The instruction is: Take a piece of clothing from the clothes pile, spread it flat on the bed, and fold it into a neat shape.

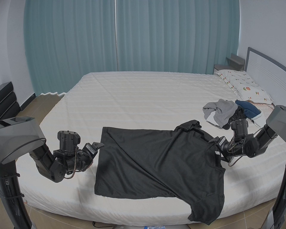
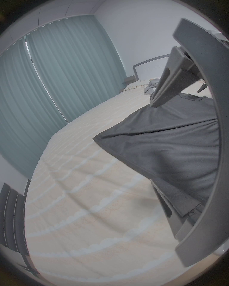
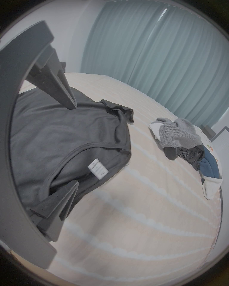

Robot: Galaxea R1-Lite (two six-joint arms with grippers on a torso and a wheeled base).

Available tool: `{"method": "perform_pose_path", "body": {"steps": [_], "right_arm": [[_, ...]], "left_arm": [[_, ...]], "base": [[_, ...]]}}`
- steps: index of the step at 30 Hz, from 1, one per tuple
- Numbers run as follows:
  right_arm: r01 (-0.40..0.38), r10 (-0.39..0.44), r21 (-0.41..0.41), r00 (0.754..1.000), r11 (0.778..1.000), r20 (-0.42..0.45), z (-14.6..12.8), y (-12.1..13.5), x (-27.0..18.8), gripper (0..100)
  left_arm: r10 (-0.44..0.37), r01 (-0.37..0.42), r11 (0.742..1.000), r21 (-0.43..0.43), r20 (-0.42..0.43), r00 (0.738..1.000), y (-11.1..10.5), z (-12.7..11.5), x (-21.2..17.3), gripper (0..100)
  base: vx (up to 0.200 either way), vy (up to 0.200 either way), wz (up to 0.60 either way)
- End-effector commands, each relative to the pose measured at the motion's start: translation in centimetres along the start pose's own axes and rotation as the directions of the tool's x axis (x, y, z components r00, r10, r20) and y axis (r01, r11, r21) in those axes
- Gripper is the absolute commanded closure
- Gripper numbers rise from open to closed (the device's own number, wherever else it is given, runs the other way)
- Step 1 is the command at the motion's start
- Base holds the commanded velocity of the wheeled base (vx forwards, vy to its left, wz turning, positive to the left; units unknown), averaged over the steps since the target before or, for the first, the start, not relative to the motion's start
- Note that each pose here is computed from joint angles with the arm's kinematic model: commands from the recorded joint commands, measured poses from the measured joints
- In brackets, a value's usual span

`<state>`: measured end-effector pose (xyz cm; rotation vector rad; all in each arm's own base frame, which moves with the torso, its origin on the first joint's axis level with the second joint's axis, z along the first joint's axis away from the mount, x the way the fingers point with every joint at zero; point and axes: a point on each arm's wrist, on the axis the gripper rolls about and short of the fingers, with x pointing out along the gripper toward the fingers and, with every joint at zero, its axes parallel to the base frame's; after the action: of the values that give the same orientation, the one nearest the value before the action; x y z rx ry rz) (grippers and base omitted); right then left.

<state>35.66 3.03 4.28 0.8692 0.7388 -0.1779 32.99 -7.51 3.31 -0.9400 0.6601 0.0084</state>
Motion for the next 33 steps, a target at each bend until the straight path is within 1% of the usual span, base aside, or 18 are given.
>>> {"method": "perform_pose_path", "body": {"steps": [1,3,5,6,10,13,14,18,28,33], "right_arm": [[-0.093,0.095,-0.079,0.995,0.993,0.023,-2.0,-1.5,-5.1,0],[-0.101,0.103,-0.076,0.994,0.992,0.021,-2.3,-2.0,-5.4,0],[-0.149,0.151,-0.066,0.988,0.987,0.031,-2.4,-2.5,-5.7,0],[-0.155,0.157,-0.064,0.987,0.986,0.037,-2.3,-2.6,-5.8,0],[-0.148,0.15,-0.057,0.988,0.987,0.035,-2.4,-3.2,-5.5,0],[-0.137,0.139,-0.058,0.99,0.989,0.017,-2.9,-3.4,-5.2,0],[-0.132,0.133,-0.056,0.991,0.99,0.011,-3.0,-3.5,-5.1,0],[-0.134,0.135,-0.051,0.991,0.99,0.009,-3.0,-3.5,-5.1,0],[-0.132,0.132,-0.053,0.991,0.99,-0.003,-3.4,-3.5,-5.1,0],[-0.125,0.125,-0.063,0.992,0.99,-0.013,-3.7,-3.6,-5.2,0]], "left_arm": [[-0.005,0.006,1.0,0.027,-0.051,0.999,-0.2,-2.3,-3.6,0],[0.003,-0.001,1.0,0.029,-0.064,0.998,-0.1,-2.7,-3.8,0],[0.021,-0.017,0.999,0.044,-0.099,0.995,0.3,-3.8,-4.2,0],[0.022,-0.017,0.999,0.046,-0.104,0.994,0.3,-4.0,-4.3,0],[0.032,-0.028,0.999,0.036,-0.114,0.993,0.7,-4.3,-4.5,0],[0.03,-0.031,0.999,-0.007,-0.124,0.992,0.7,-4.3,-4.4,0],[0.025,-0.031,0.998,-0.048,-0.126,0.992,0.6,-4.3,-4.2,0],[0.015,-0.024,0.997,-0.07,-0.122,0.992,0.4,-4.2,-4.2,0],[0.008,-0.017,0.998,-0.066,-0.134,0.991,0.2,-4.6,-4.2,0],[0.018,-0.025,0.998,-0.051,-0.125,0.992,0.2,-4.8,-4.4,0]], "base": [[-0.2,0.0,0.0],[-0.2,0.0,0.0],[-0.2,0.0,0.0],[-0.2,0.0,0.0],[0.0,0.0,0.0],[0.0,0.0,0.0],[0.0,0.0,0.0],[0.0,0.0,0.0],[0.0,-0.2,0.0],[0.0,-0.2,0.0]]}}
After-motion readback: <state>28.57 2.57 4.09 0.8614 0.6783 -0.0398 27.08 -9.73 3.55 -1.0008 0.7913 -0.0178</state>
